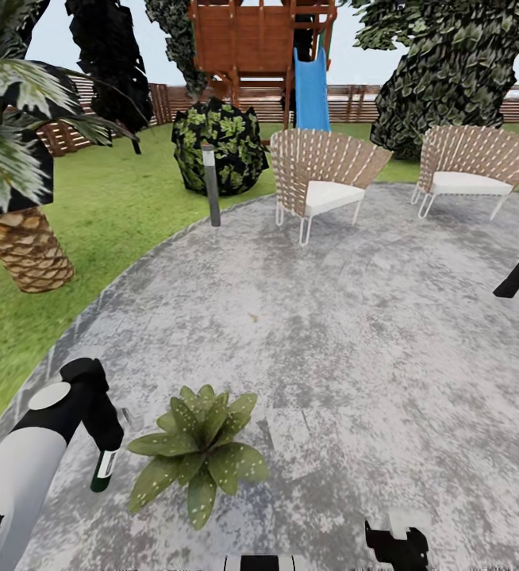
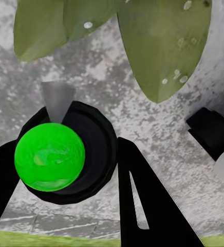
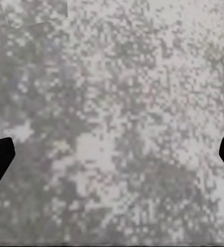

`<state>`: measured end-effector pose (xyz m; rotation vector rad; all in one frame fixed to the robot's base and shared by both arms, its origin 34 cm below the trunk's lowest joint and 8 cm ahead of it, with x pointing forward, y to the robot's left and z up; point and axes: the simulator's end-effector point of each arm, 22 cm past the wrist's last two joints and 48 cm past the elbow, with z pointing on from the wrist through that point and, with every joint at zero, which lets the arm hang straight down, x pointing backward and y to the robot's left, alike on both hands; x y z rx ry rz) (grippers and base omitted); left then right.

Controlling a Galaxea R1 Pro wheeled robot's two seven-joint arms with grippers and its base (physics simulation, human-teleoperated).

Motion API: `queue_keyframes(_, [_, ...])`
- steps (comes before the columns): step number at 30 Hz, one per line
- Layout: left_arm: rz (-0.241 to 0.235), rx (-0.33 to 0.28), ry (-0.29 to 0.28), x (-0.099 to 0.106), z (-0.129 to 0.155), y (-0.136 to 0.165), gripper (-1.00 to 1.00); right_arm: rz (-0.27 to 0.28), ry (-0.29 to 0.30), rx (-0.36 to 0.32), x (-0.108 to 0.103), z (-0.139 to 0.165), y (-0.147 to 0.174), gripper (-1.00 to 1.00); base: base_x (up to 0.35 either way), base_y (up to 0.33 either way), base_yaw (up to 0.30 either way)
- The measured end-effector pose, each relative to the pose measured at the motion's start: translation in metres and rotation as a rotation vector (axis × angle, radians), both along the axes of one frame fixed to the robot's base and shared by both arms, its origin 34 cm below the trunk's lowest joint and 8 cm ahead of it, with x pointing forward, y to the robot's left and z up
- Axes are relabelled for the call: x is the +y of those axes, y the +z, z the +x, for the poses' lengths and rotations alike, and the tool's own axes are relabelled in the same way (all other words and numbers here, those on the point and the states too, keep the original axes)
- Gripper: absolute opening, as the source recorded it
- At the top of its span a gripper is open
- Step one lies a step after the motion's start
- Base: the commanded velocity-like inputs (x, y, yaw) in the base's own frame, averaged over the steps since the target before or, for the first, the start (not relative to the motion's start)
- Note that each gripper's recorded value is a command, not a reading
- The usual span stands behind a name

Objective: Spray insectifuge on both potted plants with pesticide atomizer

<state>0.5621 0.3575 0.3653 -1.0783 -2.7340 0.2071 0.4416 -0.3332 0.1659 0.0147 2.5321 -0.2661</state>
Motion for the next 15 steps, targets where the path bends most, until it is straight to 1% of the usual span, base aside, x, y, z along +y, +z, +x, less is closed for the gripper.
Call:
queue_keyframes(6, [0.001,0.002,-0.003,-0.0002,-0.0003,-0.0003,-1.0,0.0,0.0,0.001,0.0,-0.0002,-0.0002,1.0,-0.204,0.243,-0.01])
queue_keyframes(8, [-0.003,0.002,-0.006,-0.0041,0.0,-0.0009,-1.0,-0.005,0.005,0.005,-0.0023,-0.002,-0.0006,1.0,-0.204,0.252,0.0])
queue_keyframes(10, [-0.005,0.002,-0.007,-0.0064,0.0001,-0.001,-1.0,-0.004,0.005,0.004,-0.0019,-0.0015,-0.0004,1.0,-0.015,0.3,-0.03])
queue_keyframes(15, [-0.005,0.003,-0.005,-0.0069,-0.0002,-0.0013,-1.0,-0.004,-0.001,0.002,-0.002,-0.0012,-0.0001,1.0,0.005,0.307,-0.242])
